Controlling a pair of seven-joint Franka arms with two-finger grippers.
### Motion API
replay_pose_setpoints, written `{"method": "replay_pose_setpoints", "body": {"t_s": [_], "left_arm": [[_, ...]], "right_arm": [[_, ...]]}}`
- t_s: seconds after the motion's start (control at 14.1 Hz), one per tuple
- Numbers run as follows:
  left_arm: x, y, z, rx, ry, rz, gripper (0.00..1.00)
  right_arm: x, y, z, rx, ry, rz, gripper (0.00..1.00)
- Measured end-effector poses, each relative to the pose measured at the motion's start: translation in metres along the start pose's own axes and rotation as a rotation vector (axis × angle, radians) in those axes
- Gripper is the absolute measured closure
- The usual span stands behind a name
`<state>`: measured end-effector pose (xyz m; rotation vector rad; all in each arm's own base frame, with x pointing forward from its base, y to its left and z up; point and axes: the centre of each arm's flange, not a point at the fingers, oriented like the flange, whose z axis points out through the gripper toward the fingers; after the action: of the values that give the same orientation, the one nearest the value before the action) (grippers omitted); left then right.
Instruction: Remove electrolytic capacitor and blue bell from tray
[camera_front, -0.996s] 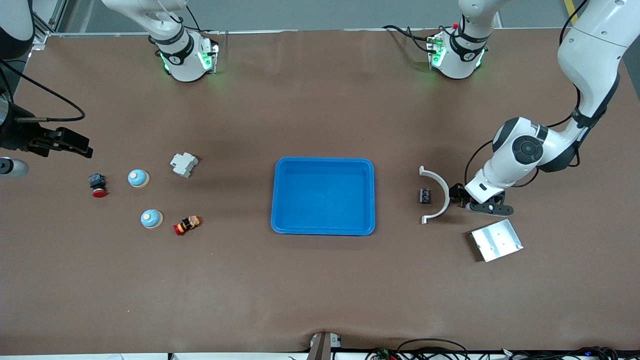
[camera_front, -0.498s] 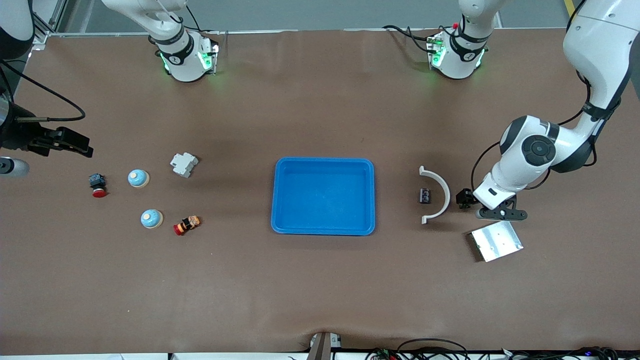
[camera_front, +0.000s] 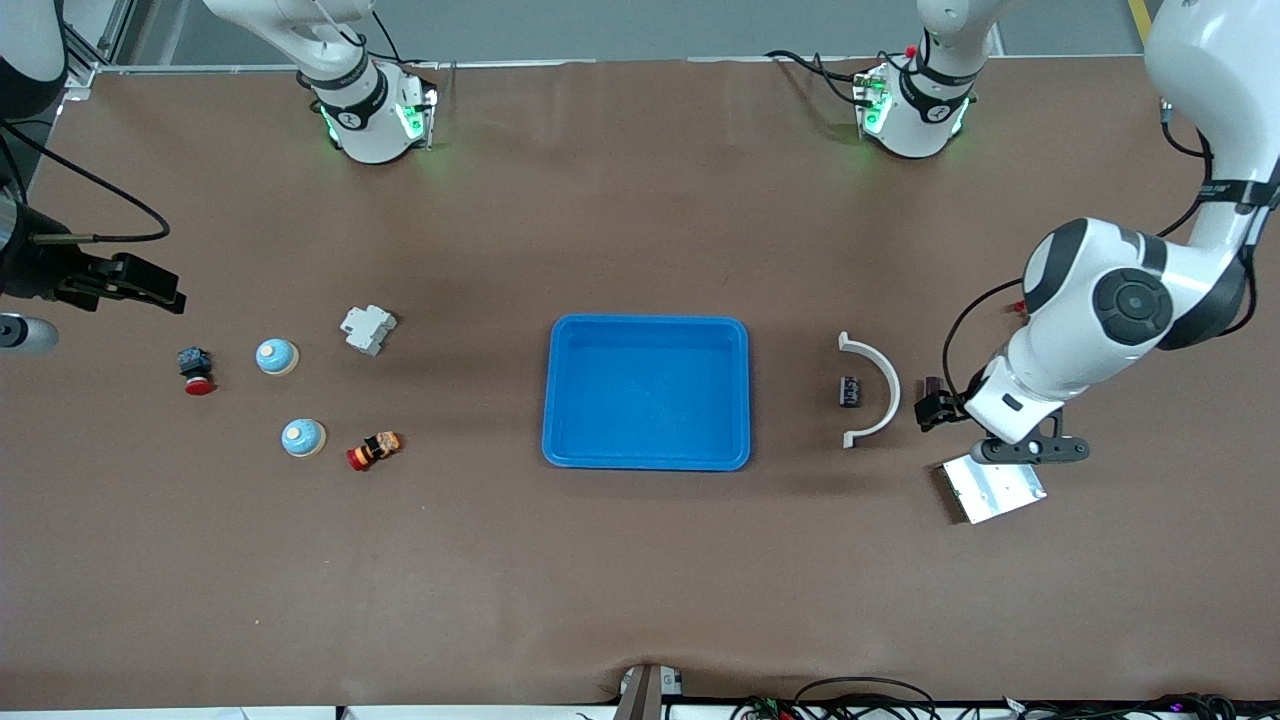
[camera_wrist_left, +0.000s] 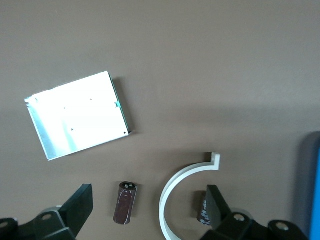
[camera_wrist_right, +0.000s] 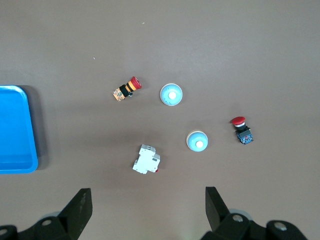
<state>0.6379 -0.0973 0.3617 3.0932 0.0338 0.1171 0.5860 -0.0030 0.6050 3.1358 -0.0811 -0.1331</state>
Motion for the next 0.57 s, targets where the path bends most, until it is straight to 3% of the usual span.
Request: {"method": "replay_pose_setpoints", "body": {"t_s": [0.21, 0.57], "left_arm": [[0.011, -0.003, -0.020, -0.050, 0.003, -0.052, 0.00], [0.020, -0.007, -0.035, -0.062, 0.032, -0.093, 0.00]], "right_arm": [[0.000, 0.003, 0.000, 0.000, -0.003, 0.004, 0.00], [-0.001, 0.003, 0.001, 0.000, -0.006, 0.004, 0.00]]}}
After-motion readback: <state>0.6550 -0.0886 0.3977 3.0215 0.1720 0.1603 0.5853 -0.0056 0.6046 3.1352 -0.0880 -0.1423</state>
